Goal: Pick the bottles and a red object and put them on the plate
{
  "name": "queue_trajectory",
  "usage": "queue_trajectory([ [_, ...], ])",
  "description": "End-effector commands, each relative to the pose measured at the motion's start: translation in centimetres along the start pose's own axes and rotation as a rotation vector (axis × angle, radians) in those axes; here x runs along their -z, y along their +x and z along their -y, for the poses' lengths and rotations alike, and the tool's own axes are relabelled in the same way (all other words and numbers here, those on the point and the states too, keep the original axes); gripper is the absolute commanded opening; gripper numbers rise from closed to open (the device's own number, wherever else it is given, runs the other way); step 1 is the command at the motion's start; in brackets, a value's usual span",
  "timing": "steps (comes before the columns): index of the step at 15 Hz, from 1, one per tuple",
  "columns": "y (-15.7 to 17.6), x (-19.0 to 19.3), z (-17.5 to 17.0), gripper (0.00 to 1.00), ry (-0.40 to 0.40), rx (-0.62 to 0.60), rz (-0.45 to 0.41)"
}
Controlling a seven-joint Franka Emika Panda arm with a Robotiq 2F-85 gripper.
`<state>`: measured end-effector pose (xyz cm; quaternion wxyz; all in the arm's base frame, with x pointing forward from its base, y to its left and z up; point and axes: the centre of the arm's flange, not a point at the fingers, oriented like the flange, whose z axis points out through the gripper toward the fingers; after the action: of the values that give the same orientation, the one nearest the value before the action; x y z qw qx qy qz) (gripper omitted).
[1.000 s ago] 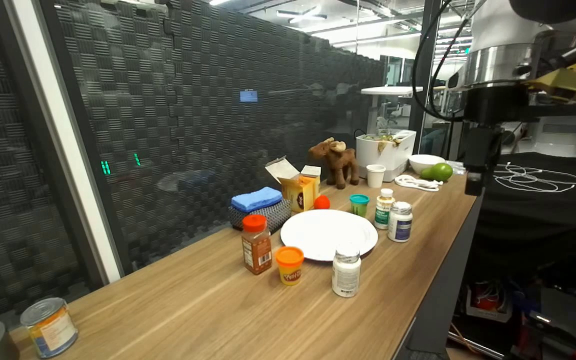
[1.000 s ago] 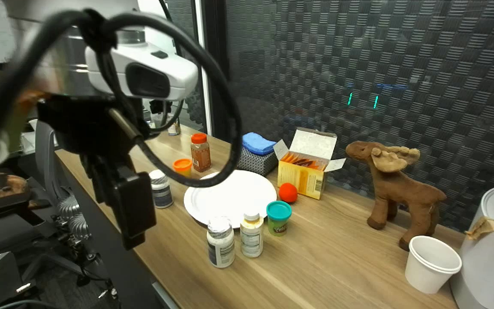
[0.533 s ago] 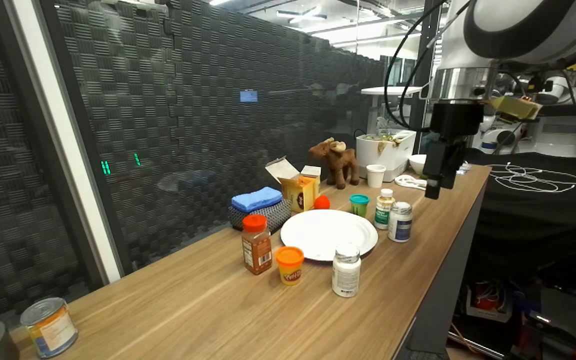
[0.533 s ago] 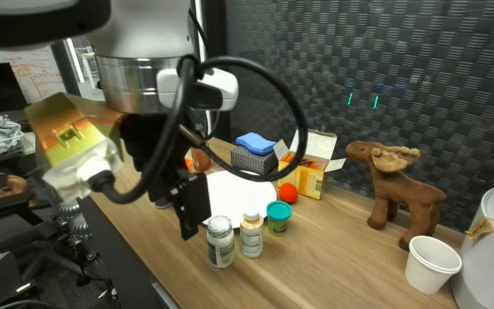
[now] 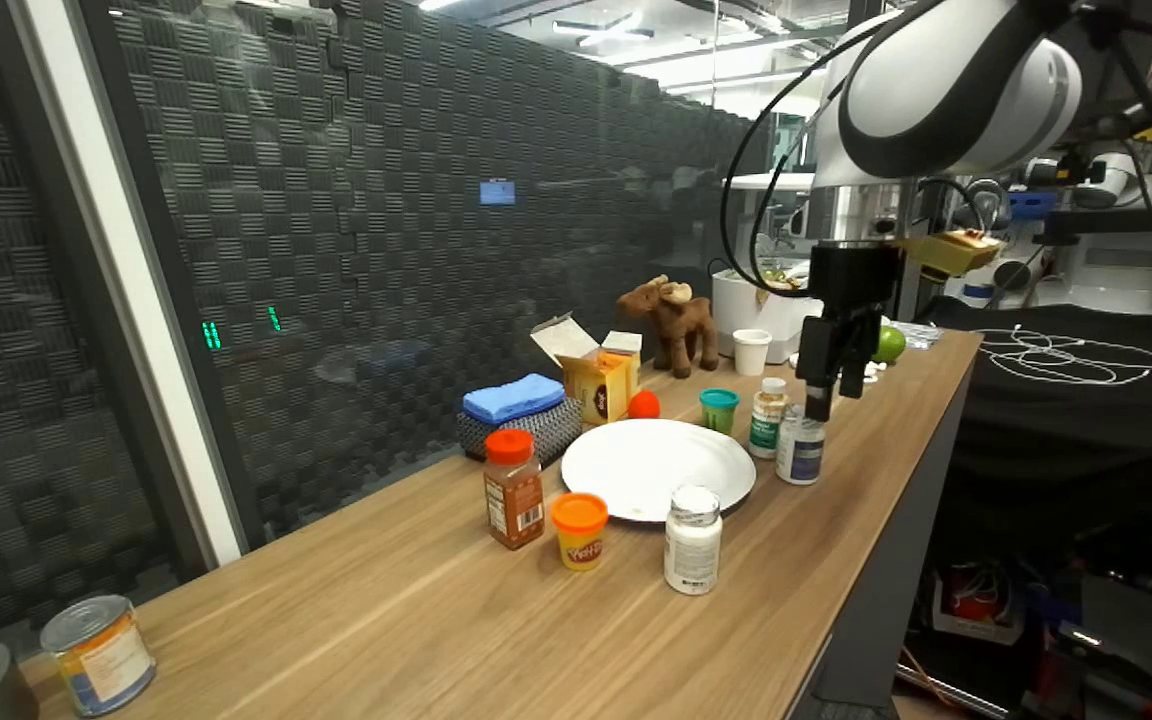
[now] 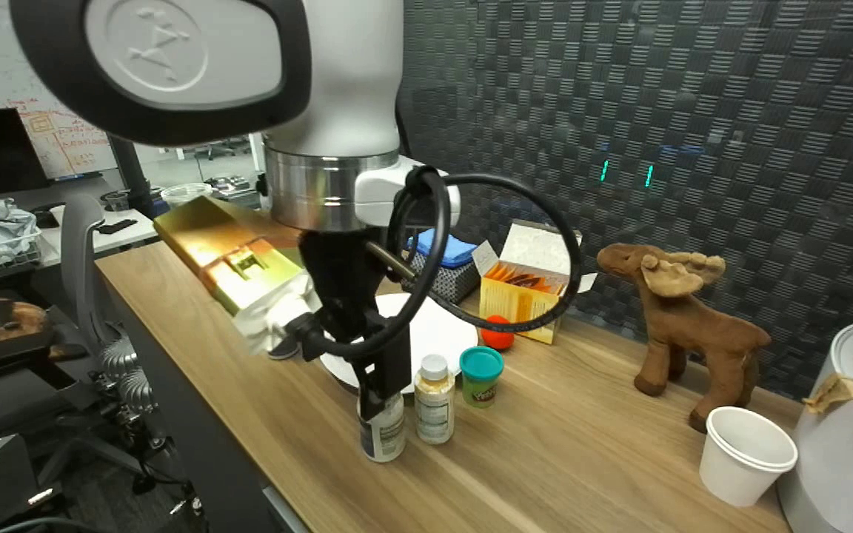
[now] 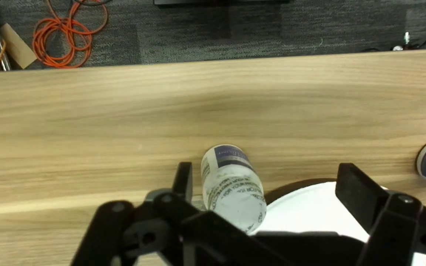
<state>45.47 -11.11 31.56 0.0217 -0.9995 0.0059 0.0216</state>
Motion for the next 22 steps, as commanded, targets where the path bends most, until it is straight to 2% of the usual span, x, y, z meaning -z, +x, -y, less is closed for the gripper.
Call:
queue_trajectory([
  [1,2.8,-0.5,-0.5,1.00,-0.004,-0.012,-0.013],
  [7,4.1,-1.6,-1.6,0.99,-0.006,-0.036,0.006],
  [8,4.0,-1.7,-1.7,0.74,-0.009,-0.039,0.008],
  [9,3.9,-1.6,-1.8,0.74,-0.008,-0.043,0.009],
  [10,3.7,-1.4,-1.8,0.68,-0.009,-0.047,0.006],
  [16,2.5,0.2,-1.2,0.22,0.003,-0.048,-0.023],
  [19,1.9,1.5,-0.2,0.19,0.001,-0.044,-0.025],
  [22,1.3,3.6,1.5,0.19,-0.001,-0.034,0.033],
])
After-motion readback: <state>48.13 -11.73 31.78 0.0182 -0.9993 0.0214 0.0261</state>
